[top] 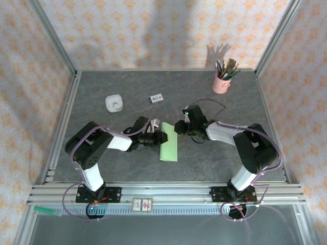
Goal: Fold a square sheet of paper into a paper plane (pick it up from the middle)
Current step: Hold the square sheet of paper at the center of the table.
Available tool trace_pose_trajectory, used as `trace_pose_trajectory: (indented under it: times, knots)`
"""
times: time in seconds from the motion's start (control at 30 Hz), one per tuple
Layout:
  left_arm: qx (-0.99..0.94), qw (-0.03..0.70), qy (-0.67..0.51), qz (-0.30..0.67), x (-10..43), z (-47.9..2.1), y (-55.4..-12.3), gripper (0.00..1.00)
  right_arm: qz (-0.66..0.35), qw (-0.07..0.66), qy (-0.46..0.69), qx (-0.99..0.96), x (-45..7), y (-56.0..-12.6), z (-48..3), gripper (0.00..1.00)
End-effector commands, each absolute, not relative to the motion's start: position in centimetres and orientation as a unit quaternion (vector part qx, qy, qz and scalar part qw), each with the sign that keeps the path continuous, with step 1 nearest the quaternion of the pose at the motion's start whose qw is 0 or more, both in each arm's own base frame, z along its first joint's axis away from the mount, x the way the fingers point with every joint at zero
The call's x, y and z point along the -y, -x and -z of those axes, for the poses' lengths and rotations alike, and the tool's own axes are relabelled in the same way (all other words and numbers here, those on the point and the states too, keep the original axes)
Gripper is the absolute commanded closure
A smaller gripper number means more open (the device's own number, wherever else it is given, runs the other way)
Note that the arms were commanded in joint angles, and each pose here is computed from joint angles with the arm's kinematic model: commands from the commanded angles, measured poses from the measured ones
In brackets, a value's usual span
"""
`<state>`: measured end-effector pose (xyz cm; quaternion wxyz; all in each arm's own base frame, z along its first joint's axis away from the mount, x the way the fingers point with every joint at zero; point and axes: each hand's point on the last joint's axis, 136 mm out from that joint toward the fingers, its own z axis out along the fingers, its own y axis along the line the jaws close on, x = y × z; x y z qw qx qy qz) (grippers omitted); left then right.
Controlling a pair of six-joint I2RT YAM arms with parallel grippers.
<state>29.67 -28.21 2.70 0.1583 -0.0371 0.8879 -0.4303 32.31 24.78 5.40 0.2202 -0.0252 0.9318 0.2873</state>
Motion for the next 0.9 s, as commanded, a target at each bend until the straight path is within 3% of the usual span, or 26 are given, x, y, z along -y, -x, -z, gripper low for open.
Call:
trace_pose_trajectory:
  times: [0.0, 0.87]
  knots:
    - [-0.936, 0.131, 0.072, 0.318, 24.4, 3.3, -28.5, 0.72, -0.316, 0.218, 0.033, -0.923, -25.8, -32.1, -6.6, 0.78]
    - [-0.942, 0.126, 0.073, 0.304, 24.1, 3.9, -28.2, 0.73, -0.331, 0.166, 0.024, -0.929, -25.9, -29.3, -4.5, 0.87]
